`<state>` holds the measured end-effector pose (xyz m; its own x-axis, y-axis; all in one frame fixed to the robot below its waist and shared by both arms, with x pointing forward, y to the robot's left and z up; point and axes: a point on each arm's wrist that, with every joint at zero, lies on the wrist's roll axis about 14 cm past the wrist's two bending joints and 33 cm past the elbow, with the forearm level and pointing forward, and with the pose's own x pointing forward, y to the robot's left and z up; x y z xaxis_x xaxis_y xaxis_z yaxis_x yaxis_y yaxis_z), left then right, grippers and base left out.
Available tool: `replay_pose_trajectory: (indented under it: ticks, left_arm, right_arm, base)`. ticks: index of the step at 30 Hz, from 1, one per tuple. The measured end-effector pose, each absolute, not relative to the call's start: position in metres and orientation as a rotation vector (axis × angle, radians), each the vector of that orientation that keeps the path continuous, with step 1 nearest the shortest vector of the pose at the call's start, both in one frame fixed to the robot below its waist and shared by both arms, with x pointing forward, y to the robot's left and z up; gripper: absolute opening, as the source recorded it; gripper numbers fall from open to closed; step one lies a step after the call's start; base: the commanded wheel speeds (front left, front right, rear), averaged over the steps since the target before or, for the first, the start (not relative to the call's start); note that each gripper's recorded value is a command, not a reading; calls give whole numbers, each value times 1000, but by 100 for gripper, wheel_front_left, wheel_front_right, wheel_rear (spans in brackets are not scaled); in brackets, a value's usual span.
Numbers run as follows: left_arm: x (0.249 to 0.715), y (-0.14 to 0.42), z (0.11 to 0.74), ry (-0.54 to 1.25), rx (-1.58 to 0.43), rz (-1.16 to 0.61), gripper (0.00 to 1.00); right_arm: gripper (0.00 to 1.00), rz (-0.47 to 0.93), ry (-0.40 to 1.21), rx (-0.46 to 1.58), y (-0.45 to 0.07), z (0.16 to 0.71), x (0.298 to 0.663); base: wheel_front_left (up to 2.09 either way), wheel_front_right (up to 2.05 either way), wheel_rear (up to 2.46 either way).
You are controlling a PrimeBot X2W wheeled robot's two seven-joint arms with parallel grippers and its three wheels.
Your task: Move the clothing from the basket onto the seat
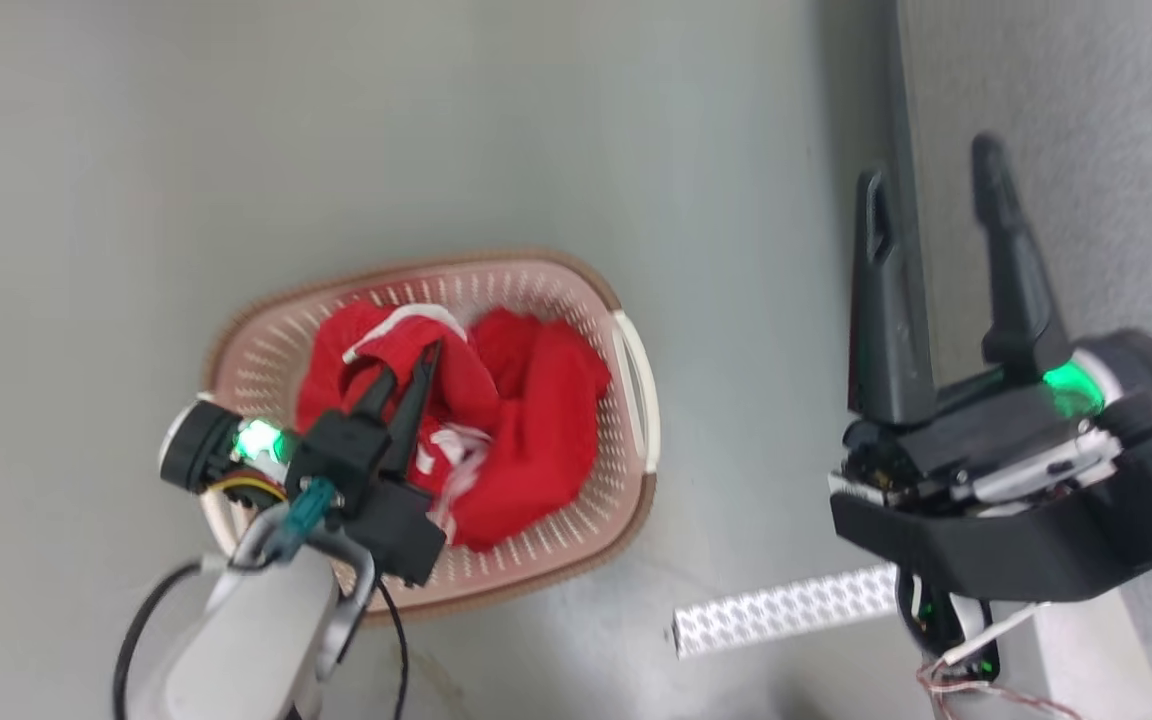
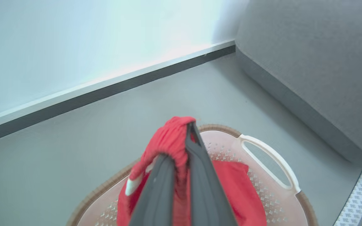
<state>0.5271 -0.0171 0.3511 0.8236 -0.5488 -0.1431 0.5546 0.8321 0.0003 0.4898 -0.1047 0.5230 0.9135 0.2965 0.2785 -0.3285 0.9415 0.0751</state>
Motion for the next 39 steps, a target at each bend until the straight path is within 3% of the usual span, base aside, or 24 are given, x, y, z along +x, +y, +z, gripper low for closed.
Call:
replay_pose_trajectory:
  ticks: [19, 39]
  left_arm:
    - [455, -5, 618, -498, 80, -580, 0]
    - [362, -67, 739, -836, 165, -825, 0]
  right_arm:
    - [100, 390, -224, 187, -89, 555, 392]
    - [100, 531, -297, 149, -58, 587, 330]
  base:
    - [0, 0, 0]
    - [0, 0, 0]
